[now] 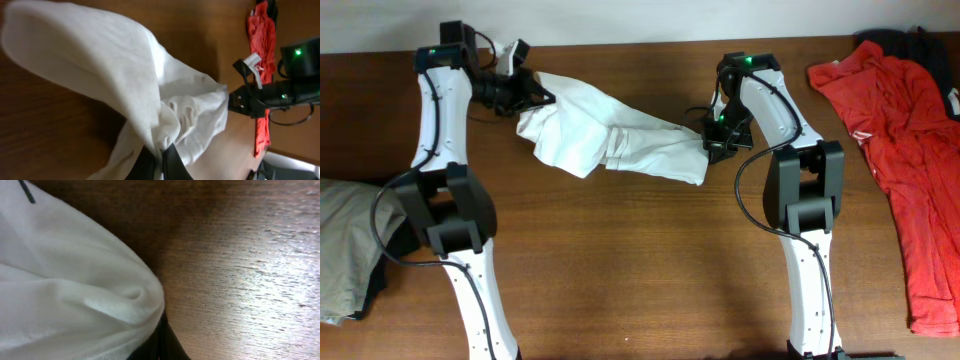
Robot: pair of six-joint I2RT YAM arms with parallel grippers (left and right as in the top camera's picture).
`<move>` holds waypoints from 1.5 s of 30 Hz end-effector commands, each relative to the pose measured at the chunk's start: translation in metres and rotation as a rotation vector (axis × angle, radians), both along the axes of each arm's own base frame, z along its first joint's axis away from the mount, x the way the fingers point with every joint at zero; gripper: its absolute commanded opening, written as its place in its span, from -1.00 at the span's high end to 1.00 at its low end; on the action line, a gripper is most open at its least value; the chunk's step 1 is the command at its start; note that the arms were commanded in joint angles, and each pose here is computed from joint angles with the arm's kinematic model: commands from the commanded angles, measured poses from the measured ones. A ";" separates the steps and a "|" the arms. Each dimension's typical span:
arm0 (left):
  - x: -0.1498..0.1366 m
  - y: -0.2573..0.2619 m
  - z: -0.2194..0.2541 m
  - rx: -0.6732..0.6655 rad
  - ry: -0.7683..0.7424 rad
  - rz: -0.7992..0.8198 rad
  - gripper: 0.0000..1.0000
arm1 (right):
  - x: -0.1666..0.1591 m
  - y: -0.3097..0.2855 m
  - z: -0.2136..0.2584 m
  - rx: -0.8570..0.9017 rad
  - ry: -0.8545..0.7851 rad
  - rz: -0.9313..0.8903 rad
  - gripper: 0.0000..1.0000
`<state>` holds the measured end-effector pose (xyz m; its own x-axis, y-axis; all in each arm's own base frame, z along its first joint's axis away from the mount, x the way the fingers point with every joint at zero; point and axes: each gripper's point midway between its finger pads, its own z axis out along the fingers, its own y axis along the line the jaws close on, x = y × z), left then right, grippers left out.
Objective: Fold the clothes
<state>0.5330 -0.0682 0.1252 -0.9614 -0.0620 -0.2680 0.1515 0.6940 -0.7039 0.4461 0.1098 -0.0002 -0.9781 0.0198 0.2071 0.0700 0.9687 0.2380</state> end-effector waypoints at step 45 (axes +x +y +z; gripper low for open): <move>-0.037 -0.147 -0.007 0.072 -0.014 -0.347 -0.83 | 0.036 -0.113 0.097 -0.017 -0.141 -0.289 0.92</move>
<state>0.5076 -0.2129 0.1303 -0.9265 0.2364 -0.2927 0.3722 0.6899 -0.6209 0.4812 -0.0157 0.0858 -0.9398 0.3291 0.0923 0.3418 0.9062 0.2491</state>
